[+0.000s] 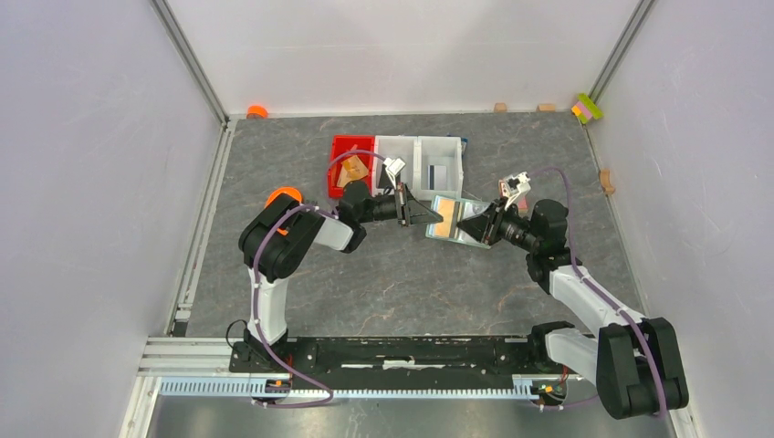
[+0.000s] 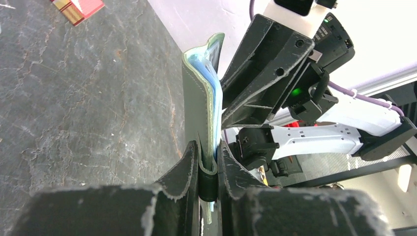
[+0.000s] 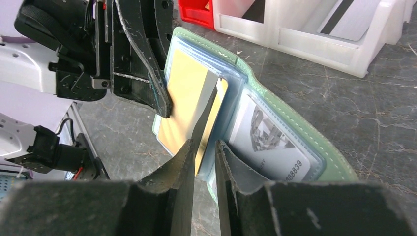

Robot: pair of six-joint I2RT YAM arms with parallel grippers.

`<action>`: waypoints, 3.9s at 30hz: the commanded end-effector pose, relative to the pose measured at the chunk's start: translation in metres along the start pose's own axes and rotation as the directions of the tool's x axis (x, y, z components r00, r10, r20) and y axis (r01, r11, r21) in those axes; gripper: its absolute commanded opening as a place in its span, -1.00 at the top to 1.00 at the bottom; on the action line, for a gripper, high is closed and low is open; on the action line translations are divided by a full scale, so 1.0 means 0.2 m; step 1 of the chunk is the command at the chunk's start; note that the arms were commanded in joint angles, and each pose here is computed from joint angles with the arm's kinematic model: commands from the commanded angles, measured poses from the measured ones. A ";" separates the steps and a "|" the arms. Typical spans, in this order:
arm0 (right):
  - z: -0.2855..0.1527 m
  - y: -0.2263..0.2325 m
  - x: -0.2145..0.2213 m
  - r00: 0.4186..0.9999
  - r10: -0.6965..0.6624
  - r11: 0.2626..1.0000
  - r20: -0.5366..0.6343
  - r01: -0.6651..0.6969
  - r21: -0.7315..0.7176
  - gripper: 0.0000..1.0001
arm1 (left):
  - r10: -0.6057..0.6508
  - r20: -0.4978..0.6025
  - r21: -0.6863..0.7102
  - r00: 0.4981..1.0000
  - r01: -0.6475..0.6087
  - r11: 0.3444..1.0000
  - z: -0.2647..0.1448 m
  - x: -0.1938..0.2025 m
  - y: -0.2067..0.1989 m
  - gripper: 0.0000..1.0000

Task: Take the credit cards out of the card holder
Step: Remove the credit card from the card holder.

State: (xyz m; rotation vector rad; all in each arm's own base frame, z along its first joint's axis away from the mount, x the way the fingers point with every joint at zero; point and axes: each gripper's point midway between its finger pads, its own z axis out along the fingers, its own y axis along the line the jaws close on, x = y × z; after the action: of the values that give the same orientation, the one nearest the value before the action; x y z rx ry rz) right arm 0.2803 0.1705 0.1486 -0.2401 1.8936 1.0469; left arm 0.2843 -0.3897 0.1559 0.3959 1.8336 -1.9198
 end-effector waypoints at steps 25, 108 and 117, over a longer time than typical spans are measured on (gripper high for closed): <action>-0.04 0.22 -0.12 0.997 -0.001 0.979 0.079 0.017 -0.202 0.83 | 0.140 -0.052 0.224 0.989 -0.125 0.967 0.05 0.07 -0.34 0.72; -0.20 -0.23 0.63 0.956 0.244 0.962 -0.163 -0.218 0.165 0.43 | -0.189 -0.234 -0.425 0.954 0.074 0.902 0.07 0.43 0.15 0.96; -0.22 0.06 0.42 0.950 0.311 0.944 -0.015 -0.310 -0.115 0.33 | -0.142 -0.181 -0.302 0.973 0.082 0.950 0.07 0.33 -0.10 0.95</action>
State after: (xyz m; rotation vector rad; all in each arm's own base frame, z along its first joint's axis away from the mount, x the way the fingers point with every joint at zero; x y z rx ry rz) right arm 0.2054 0.1522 0.0543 0.0023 2.0878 1.1848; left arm 0.2179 -0.4011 0.0740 0.3643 2.5010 -1.5100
